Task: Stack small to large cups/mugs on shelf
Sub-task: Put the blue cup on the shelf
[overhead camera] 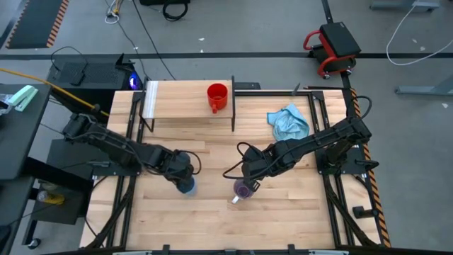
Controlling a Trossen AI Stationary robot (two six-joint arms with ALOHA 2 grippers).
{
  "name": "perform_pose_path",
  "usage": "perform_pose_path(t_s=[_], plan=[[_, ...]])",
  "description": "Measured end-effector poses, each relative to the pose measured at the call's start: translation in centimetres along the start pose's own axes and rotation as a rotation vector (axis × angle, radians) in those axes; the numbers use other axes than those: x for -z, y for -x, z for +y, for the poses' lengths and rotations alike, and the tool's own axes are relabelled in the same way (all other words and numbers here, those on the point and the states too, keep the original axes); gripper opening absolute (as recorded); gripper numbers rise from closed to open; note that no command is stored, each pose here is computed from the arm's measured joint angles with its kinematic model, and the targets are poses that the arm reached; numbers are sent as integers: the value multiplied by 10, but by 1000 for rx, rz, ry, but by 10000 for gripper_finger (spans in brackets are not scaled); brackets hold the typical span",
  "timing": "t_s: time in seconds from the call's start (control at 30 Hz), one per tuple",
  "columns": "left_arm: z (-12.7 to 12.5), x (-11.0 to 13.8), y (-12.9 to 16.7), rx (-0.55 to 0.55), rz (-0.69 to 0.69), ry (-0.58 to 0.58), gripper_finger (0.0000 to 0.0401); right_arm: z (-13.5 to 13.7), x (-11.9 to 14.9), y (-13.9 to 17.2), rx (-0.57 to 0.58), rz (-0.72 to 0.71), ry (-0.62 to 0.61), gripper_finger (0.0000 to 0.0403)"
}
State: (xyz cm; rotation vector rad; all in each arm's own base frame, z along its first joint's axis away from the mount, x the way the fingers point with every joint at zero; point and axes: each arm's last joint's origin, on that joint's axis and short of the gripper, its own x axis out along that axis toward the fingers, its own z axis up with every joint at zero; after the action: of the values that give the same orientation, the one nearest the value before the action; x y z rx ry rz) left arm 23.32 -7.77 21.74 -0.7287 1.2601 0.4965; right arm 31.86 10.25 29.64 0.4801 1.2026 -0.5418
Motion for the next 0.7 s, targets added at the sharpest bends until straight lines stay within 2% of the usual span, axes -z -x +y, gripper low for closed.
perform_pose_path(t_s=[0.13, 0.3, 0.43, 0.7], plan=[[-6, -12, 17, 21, -19, -41, 10, 0, 0, 0, 0, 0, 2, 50], [-8, -38, 60, -10, -80, -73, 11, 0, 0, 0, 1, 0, 18, 50], [5, -59, 97, -108, -119, -75, 10, 0, 0, 0, 1, 1, 26, 50], [40, -102, 158, -172, -245, -26, 10, -1, -1, 0, 2, 1, 32, 50]])
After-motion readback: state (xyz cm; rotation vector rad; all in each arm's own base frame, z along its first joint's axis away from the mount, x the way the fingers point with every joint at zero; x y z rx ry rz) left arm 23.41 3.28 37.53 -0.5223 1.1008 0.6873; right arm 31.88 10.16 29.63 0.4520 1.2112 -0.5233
